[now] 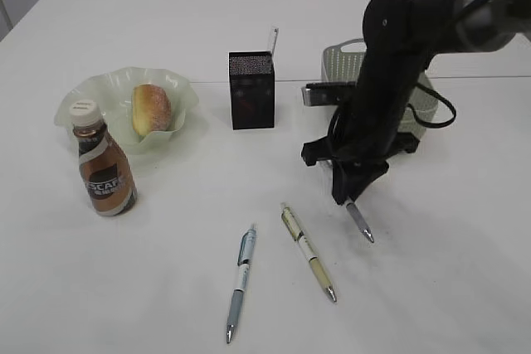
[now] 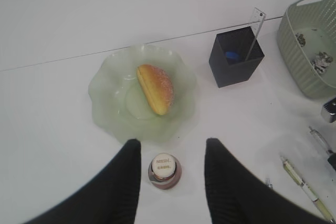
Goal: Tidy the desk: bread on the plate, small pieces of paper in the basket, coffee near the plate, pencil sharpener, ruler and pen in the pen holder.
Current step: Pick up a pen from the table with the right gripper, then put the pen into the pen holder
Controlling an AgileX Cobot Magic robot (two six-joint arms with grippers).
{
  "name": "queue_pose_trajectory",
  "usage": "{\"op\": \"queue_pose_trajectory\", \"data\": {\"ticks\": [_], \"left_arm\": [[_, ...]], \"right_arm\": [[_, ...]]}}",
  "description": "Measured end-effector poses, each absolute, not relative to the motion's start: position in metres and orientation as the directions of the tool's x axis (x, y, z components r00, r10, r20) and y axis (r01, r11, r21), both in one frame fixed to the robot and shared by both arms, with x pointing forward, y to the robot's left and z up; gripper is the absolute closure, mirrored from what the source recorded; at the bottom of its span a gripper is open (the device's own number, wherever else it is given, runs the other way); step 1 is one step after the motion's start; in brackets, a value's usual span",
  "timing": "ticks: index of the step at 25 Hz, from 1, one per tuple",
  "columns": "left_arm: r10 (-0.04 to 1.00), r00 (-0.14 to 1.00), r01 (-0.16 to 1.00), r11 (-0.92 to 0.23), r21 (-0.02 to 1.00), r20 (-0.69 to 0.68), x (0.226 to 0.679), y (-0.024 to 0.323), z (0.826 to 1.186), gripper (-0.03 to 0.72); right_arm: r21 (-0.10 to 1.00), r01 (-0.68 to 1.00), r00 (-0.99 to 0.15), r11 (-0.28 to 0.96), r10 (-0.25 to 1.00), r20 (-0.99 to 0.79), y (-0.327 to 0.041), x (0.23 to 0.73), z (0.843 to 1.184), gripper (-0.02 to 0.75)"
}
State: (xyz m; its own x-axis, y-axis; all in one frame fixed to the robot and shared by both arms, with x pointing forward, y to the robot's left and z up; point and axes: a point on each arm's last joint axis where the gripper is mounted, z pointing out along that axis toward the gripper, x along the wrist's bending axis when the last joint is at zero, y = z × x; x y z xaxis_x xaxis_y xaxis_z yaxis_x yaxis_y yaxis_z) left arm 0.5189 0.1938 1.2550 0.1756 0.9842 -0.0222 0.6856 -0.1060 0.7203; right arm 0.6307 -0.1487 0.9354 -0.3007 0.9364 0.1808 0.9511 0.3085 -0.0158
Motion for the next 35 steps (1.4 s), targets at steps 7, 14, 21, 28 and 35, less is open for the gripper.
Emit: {"op": "queue_pose_trajectory", "data": {"ticks": [7,14,21,28,35], "left_arm": [[0.984,0.176,0.686,-0.106,0.72,-0.022,0.519,0.194,1.255,0.391],[0.984,0.176,0.686,-0.106,0.72,-0.022,0.519,0.194,1.255,0.391],[0.984,0.175,0.685,-0.106,0.721,-0.021,0.519,0.194,1.255,0.391],[0.985,0.174,0.685,-0.107,0.721,-0.019,0.519,0.194,1.255,0.391],[0.987,0.159,0.678,-0.116,0.726,0.009,0.52,0.197,1.256,0.405]], "right_arm": [[0.318,0.911,-0.327,0.261,0.928,0.176,-0.153,0.621,0.986,0.677],[0.7,0.7,-0.296,0.139,0.949,0.108,-0.175,0.586,1.0,0.677],[0.888,0.454,-0.265,0.079,0.963,0.05,-0.181,0.596,1.006,0.677],[0.954,0.286,-0.282,0.088,0.96,-0.005,-0.174,0.619,1.025,0.677],[0.987,0.148,-0.287,0.057,0.958,-0.012,-0.158,0.665,1.03,0.677]]}}
